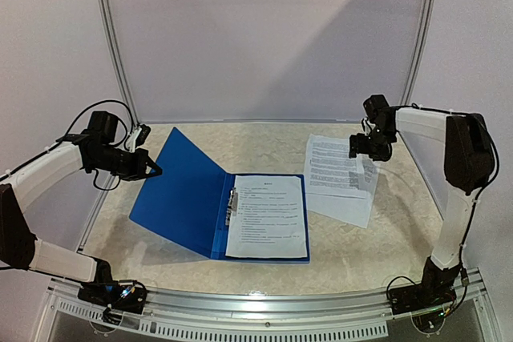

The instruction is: Put the files into the folder

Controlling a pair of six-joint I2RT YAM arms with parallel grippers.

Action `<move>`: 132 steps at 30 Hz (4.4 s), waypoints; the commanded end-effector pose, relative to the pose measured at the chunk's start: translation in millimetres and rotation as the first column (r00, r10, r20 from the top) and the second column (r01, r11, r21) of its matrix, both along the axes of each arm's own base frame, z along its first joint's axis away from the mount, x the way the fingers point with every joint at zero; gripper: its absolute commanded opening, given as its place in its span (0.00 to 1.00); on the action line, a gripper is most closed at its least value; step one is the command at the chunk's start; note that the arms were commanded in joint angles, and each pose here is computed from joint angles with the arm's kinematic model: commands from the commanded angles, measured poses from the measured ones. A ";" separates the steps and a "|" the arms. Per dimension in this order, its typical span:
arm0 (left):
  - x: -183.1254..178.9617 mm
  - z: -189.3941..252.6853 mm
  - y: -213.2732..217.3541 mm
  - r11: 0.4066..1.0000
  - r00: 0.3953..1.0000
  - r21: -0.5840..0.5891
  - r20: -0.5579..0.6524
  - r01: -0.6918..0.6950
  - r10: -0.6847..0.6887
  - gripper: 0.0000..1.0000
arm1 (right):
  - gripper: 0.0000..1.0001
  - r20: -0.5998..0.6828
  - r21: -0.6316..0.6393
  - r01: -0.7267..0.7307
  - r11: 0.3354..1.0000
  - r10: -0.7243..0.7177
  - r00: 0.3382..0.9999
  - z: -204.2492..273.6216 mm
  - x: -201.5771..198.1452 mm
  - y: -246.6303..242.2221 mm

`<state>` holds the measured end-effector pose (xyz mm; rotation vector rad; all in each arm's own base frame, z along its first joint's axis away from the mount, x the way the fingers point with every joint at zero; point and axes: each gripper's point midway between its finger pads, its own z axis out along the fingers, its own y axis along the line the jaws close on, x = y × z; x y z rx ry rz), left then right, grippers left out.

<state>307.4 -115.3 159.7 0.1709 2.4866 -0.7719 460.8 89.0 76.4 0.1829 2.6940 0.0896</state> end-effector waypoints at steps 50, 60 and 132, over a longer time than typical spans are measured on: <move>-3.1 2.1 1.8 1.000 1.000 -0.003 0.008 0.002 -0.002 0.00 | 0.89 -0.185 -0.156 0.067 0.986 -0.096 0.978 -17.2 -43.2 -71.7; -2.8 1.6 1.1 1.000 1.000 -0.007 0.004 0.003 -0.003 0.00 | 0.87 -0.349 -0.099 0.058 0.993 -0.089 0.933 -91.0 -50.2 -59.3; -3.5 4.2 0.4 1.000 1.000 -0.014 0.014 0.004 -0.004 0.00 | 0.00 0.018 0.700 -0.242 0.672 0.322 0.947 87.1 -107.2 238.1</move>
